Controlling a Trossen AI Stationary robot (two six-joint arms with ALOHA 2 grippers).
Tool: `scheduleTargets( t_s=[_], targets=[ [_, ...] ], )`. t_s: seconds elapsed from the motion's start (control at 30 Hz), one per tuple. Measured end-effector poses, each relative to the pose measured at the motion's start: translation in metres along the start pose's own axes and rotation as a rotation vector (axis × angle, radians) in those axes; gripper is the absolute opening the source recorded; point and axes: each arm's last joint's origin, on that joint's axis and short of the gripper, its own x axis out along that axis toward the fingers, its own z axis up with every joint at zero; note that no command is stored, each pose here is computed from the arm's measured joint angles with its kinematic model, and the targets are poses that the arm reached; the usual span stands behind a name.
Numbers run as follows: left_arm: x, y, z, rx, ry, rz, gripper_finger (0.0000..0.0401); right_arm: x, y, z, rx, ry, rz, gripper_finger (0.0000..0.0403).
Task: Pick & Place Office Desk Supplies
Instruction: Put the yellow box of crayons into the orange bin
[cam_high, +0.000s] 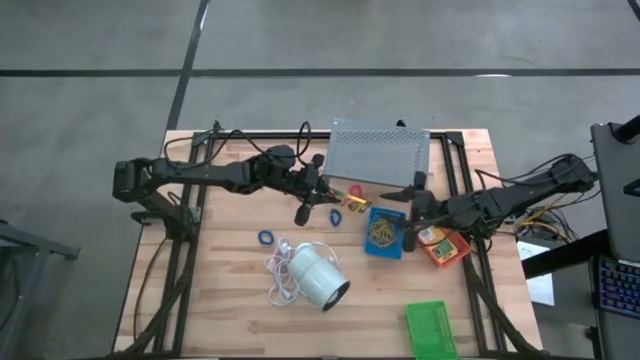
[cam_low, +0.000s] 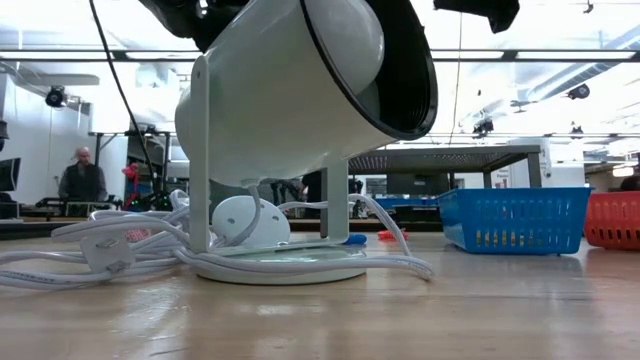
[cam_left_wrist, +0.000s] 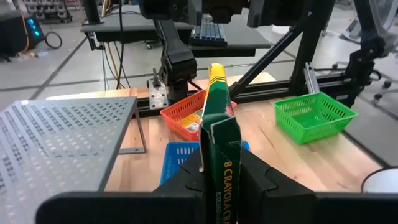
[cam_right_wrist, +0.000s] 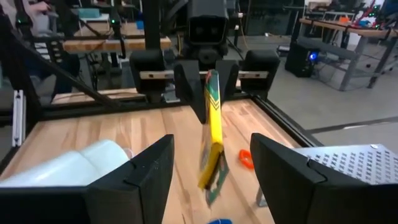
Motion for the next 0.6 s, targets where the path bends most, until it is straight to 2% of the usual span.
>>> scheduleTargets(
  t_s=[0.23, 0.6],
  targets=[
    [0.000, -0.001, 0.000, 0.067, -0.001, -0.003, 0.0043, 0.016, 0.004, -0.005, -0.029, 0.005, -0.024, 0.0210],
    [0.000, -0.001, 0.001, 0.076, -0.010, 0.000, 0.0043, 0.047, -0.001, -0.015, -0.030, 0.016, -0.111, 0.0210]
  ],
)
